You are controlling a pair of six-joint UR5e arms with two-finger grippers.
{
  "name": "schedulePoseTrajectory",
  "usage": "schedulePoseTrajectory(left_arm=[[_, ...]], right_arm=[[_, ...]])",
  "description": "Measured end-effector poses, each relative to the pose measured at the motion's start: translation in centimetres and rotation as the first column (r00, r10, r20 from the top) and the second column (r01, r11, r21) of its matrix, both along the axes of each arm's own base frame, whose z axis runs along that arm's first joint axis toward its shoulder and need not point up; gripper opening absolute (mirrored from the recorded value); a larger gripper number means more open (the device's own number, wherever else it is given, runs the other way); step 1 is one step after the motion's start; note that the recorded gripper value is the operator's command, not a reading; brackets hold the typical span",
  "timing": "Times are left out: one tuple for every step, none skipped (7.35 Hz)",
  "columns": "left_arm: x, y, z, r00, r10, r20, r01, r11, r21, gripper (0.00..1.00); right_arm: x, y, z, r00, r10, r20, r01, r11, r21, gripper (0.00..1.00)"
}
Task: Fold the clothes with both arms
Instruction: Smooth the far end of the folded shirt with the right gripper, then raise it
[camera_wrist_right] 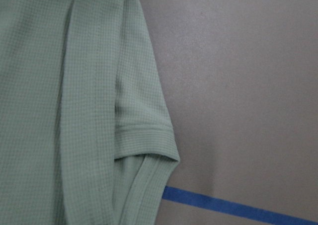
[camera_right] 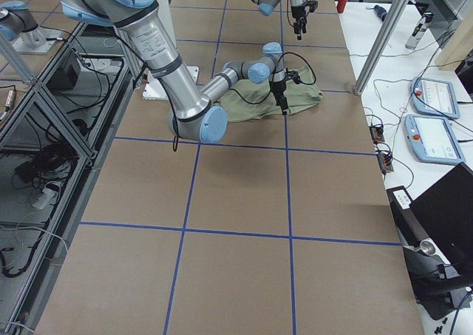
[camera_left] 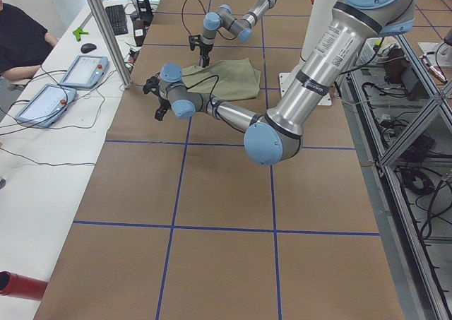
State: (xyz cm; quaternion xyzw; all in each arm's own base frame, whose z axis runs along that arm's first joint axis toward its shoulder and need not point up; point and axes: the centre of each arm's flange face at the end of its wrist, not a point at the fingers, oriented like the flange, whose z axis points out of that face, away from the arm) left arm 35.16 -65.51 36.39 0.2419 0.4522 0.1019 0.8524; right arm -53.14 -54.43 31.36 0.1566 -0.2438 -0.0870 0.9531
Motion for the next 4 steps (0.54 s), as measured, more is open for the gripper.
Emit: schedulePoseTrajectory(left_arm=[[0.0,0.1,-0.1,1.0,0.0,-0.001,0.0,1.0,0.002,1.0],[-0.1,0.2,-0.1,1.0,0.0,-0.002,0.0,1.0,0.002,1.0],[-0.1,0.3,0.1,1.0,0.0,-0.001,0.0,1.0,0.001,1.0],[-0.3,0.5,0.3,1.0,0.001,0.0,-0.001,1.0,0.0,1.0]], right_arm=[[0.5,-0.6,0.8,0.998,-0.027,-0.048,0.027,1.0,-0.004,1.0],[1.9,-1.8,1.5,0.992,-0.064,-0.11,0.064,0.998,-0.008,1.0],[3.5,-3.0,2.3,0.982,-0.093,-0.163,0.093,0.996,-0.01,1.0],[4.7,-3.9,2.4,0.976,-0.105,-0.189,0.106,0.994,-0.004,1.0]])
